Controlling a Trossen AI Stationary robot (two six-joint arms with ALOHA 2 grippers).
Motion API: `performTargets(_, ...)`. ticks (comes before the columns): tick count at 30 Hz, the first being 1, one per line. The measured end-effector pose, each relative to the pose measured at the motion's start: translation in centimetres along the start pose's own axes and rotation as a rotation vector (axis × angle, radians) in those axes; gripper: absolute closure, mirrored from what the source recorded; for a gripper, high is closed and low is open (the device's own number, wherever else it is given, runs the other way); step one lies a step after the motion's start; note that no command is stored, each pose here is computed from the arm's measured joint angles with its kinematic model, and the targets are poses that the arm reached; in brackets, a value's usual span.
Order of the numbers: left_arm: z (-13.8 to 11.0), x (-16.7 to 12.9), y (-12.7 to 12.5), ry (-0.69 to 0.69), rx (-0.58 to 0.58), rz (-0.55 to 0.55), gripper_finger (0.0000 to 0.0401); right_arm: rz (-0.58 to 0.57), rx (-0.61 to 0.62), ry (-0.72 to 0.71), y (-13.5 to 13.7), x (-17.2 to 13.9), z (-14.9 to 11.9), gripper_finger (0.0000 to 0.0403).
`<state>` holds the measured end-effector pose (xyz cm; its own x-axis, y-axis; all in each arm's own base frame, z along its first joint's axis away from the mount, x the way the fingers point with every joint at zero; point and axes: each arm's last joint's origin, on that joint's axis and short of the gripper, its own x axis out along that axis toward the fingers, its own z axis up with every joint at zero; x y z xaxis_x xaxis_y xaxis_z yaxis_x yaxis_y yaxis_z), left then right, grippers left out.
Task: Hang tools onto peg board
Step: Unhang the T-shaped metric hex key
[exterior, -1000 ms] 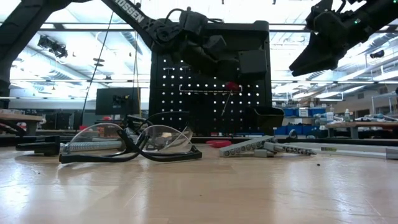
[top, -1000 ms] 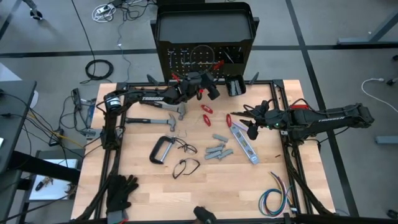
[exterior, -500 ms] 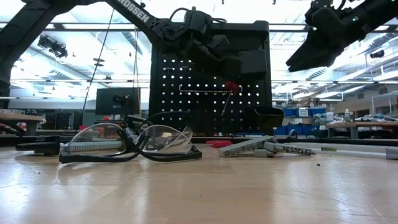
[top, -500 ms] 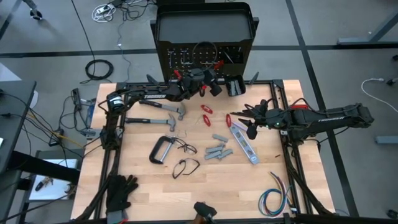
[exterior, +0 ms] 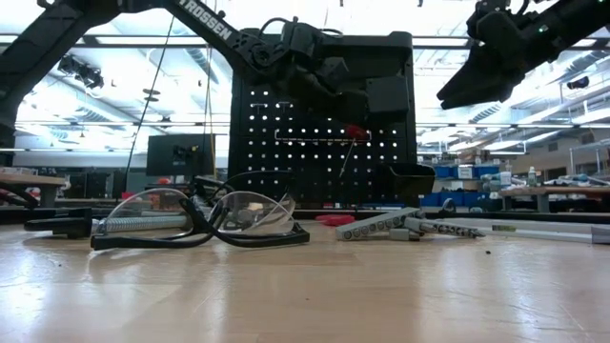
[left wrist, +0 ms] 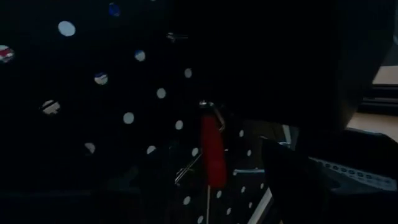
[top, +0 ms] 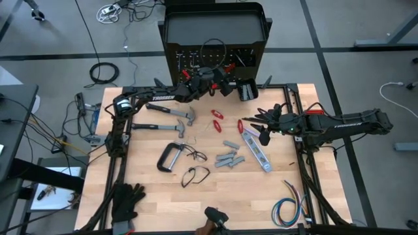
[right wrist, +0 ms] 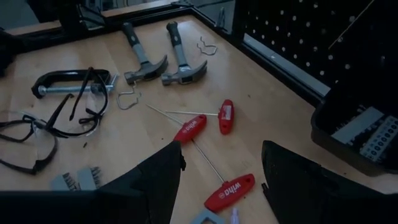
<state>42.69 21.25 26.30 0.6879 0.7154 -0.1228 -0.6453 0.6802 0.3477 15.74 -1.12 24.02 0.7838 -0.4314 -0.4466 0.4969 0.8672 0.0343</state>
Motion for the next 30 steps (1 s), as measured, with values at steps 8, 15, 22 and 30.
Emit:
performTargets(8,-0.1,-0.3,-0.8,0.039,0.045,0.008,0.0172,0.005,-0.007,-0.019,0.1,0.0,0.2,0.0173)
performTargets(15,0.3,-0.9,-2.2,0.045,0.157,0.028,0.0172,0.006,-0.006,-0.022,0.1,0.0,0.2,0.0173)
performTargets(22,0.4,-1.1,-2.6,0.055,0.156,0.036,0.0172,0.007,-0.004,-0.026,0.1,0.0,0.3,0.0173)
performTargets(30,0.7,-1.1,-2.4,0.057,0.145,0.08,0.0172,0.013,-0.006,-0.05,0.1,0.0,0.5,0.0173)
